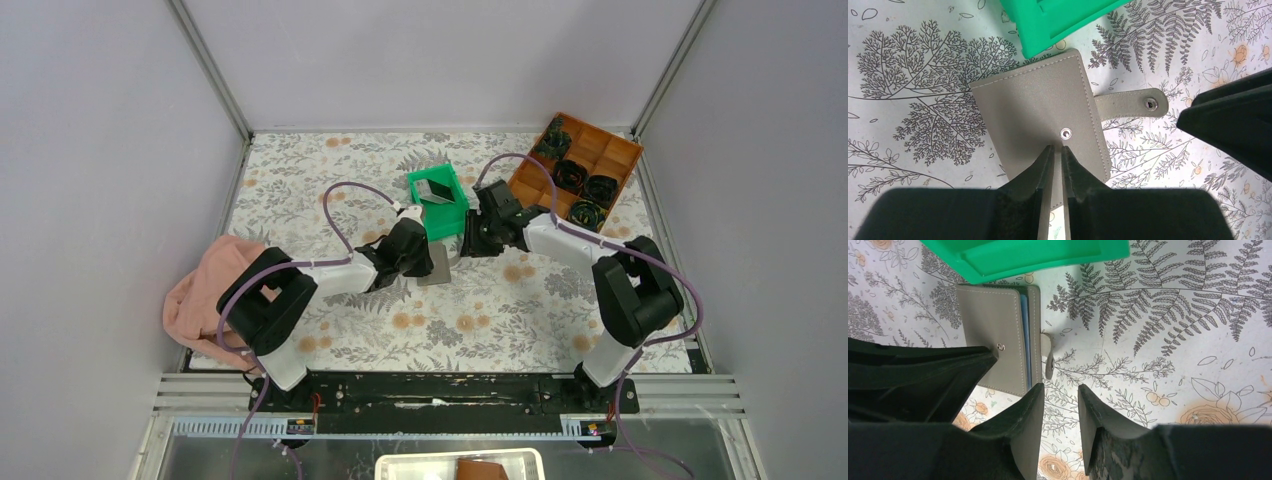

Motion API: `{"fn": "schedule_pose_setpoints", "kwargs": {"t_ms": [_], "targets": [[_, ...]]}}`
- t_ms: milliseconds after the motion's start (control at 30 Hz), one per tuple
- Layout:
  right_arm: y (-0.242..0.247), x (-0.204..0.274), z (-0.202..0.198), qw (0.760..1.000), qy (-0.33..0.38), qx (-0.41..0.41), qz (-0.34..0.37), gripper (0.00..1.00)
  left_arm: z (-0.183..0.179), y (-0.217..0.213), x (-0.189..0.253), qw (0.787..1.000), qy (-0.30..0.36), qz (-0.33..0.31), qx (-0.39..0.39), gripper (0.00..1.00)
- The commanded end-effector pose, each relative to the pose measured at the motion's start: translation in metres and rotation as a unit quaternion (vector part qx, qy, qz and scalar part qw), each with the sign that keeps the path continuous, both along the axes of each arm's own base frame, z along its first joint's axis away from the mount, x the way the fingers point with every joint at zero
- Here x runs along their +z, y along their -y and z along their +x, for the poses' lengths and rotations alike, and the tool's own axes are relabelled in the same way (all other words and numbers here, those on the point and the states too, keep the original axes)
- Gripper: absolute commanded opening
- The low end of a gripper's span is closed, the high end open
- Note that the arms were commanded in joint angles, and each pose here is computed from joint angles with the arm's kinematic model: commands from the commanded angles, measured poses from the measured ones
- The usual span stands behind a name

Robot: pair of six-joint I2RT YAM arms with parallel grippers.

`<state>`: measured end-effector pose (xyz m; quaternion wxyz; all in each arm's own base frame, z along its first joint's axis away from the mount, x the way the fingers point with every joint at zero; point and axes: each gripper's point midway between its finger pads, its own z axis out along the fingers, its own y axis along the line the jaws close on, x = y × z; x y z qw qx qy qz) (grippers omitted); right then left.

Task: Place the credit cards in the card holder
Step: Close the card holder at the center of the board.

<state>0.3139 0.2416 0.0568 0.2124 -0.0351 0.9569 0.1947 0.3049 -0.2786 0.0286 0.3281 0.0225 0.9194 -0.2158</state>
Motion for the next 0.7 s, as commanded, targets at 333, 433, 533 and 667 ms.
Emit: {"fn": "schedule_pose_setpoints", "kwargs": {"t_ms": [333,433,533,667], "targets": [[-0.002,0.002,0.012,0.999,0.007,-0.026,0.043,0.38,-0.013,-0.010,-0.016,0.999,-0.020,0.038,-0.014,0.05],[-0.010,-0.001,0.018,0.997,0.003,-0.022,0.069,0.38,-0.013,-0.012,-0.018,0.999,-0.024,0.045,-0.013,0.02],[-0.018,-0.002,0.021,0.994,-0.010,-0.023,0.105,0.38,-0.014,-0.014,-0.022,0.998,-0.030,0.054,-0.014,0.00],[-0.021,-0.010,0.019,0.992,-0.027,-0.020,0.123,0.38,-0.013,-0.016,-0.023,0.998,-0.030,0.061,-0.011,0.00]]}}
